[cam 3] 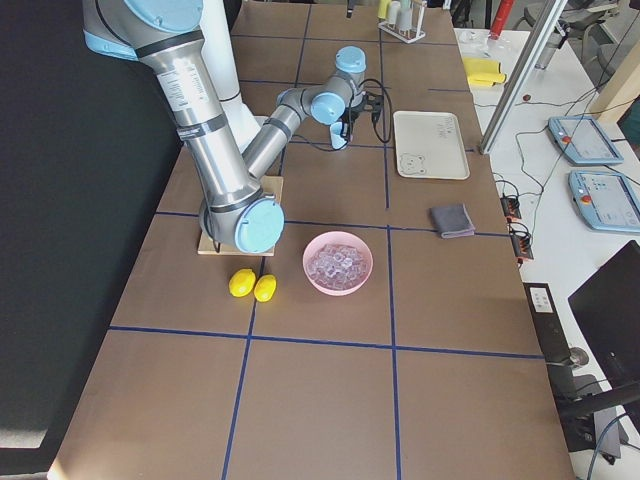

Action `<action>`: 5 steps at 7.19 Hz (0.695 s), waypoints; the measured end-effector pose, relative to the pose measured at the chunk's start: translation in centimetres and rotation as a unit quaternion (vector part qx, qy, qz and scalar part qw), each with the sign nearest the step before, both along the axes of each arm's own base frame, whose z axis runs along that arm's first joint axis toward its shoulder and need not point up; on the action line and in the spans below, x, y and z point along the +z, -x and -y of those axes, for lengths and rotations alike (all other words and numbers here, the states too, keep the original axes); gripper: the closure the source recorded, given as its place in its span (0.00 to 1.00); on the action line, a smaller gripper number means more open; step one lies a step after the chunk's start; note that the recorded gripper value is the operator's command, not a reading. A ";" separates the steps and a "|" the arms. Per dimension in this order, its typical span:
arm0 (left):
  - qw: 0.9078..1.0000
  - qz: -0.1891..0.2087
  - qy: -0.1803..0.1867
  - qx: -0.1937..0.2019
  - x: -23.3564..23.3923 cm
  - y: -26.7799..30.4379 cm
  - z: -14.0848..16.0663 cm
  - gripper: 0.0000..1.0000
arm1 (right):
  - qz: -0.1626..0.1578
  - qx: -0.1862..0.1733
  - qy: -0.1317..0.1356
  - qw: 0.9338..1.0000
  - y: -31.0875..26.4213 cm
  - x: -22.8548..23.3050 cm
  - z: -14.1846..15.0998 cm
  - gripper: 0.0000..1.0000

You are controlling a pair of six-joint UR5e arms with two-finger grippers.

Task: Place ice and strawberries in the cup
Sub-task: 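Carry the ice cube with the right gripper over the cup and release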

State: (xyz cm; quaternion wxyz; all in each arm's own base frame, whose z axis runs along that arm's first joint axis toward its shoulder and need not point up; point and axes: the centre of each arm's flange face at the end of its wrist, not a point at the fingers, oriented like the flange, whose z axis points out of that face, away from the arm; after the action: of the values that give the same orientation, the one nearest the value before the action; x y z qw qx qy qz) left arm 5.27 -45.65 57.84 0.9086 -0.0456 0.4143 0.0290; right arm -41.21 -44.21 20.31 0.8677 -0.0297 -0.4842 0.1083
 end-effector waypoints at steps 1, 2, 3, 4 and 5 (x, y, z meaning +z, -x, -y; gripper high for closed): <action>1.000 0.000 0.000 0.000 0.0 0.0 0.0 0.00 | 0.002 0.011 0.009 1.000 4.0 -2.5 -0.5 0.94; 1.000 0.000 0.000 0.000 -0.1 0.0 0.0 0.00 | 0.001 0.020 0.015 1.000 7.2 -4.1 -0.8 0.94; 1.000 0.000 0.000 0.000 -0.1 0.0 0.0 0.00 | 0.002 0.024 0.017 1.000 9.9 -4.8 -1.1 0.93; 1.000 0.000 -0.001 -0.001 -0.1 0.0 0.0 0.00 | 0.008 0.028 0.021 0.999 12.0 -4.5 -1.4 0.90; 1.000 0.000 -0.001 -0.001 -0.2 0.0 0.0 0.00 | 0.012 0.030 0.026 0.999 13.4 -3.9 -1.7 0.78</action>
State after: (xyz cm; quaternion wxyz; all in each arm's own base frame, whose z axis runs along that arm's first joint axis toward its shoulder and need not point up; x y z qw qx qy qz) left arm 5.22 -45.63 57.62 0.9085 -0.0439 0.4146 0.0289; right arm -54.65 -42.49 16.36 0.8572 -0.0392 -0.4922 0.1463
